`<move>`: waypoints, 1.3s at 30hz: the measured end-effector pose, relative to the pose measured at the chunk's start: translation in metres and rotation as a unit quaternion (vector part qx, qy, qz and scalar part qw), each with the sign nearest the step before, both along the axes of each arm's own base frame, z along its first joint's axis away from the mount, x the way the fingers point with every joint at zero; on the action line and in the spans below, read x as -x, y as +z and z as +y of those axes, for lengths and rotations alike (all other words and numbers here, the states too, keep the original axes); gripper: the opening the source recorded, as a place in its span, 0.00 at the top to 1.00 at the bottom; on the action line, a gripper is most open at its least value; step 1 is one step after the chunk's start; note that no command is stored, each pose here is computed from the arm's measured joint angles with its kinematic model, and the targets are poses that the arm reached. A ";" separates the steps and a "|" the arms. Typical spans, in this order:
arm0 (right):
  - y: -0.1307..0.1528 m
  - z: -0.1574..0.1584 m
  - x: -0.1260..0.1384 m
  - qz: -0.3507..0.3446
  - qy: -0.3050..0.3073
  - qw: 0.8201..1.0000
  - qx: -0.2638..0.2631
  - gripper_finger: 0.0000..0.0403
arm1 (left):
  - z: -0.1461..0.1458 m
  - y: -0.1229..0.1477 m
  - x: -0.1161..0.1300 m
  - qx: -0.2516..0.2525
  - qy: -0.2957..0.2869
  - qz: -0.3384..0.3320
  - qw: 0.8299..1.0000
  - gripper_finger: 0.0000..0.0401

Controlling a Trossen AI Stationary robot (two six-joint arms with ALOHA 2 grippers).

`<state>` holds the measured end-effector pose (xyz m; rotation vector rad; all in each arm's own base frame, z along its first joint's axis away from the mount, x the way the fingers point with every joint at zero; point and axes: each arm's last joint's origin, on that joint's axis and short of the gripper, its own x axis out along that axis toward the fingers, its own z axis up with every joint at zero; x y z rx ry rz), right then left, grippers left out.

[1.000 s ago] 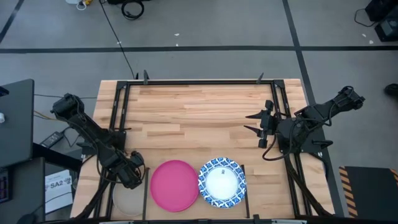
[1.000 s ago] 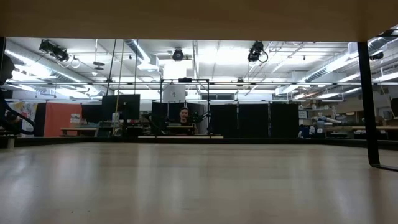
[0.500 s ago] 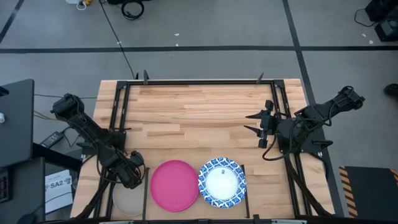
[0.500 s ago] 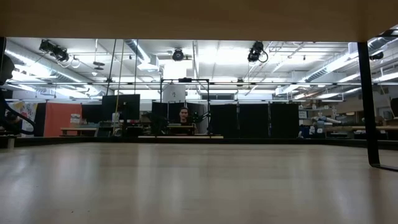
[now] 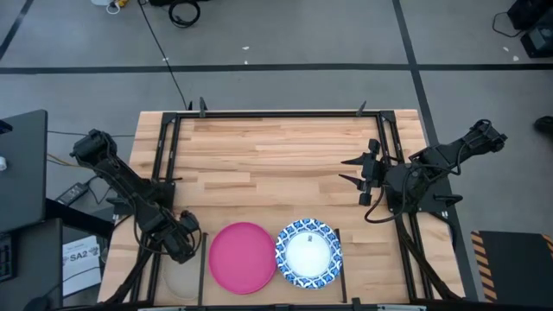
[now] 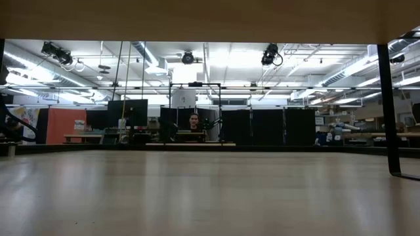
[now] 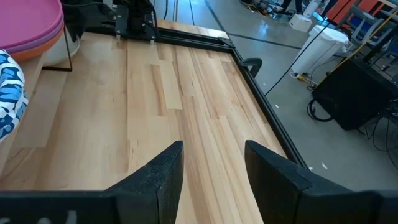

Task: Place and stack plates onto a shelf
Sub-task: Stack the grey plate on top of the pink plates on the shelf

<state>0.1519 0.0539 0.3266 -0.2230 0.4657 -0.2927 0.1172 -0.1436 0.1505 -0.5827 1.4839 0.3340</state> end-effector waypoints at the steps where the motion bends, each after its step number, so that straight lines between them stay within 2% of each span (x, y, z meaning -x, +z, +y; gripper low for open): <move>1: 0.000 0.000 0.000 0.000 0.000 1.000 0.000 0.56 | 0.000 0.000 0.000 0.002 0.000 0.002 1.000 0.93; 8: 0.000 0.000 0.000 0.000 0.000 1.000 0.000 0.56 | -0.001 0.001 0.001 0.010 -0.001 0.011 1.000 0.96; 15: 0.000 0.000 0.000 0.000 0.000 1.000 0.000 0.56 | -0.001 0.000 0.003 0.030 0.025 0.051 0.998 0.96; 19: 0.000 0.000 0.000 0.000 0.000 1.000 0.000 0.56 | 0.000 0.004 0.006 0.024 0.036 0.085 0.995 0.96; 23: 0.000 0.000 0.000 0.000 0.000 1.000 0.000 0.56 | 0.004 0.023 0.010 -0.025 0.055 0.138 0.989 0.96; 30: 0.000 0.000 0.000 0.000 0.000 1.000 0.000 0.56 | 0.008 0.071 0.008 -0.096 0.099 0.173 0.975 0.96; 34: 0.000 0.000 0.000 0.000 0.000 1.000 0.000 0.56 | 0.014 0.099 0.011 -0.137 0.130 0.199 0.962 0.96; 39: 0.000 0.000 0.000 0.001 0.001 1.000 0.002 0.56 | 0.016 0.115 0.008 -0.125 0.145 0.166 0.967 0.96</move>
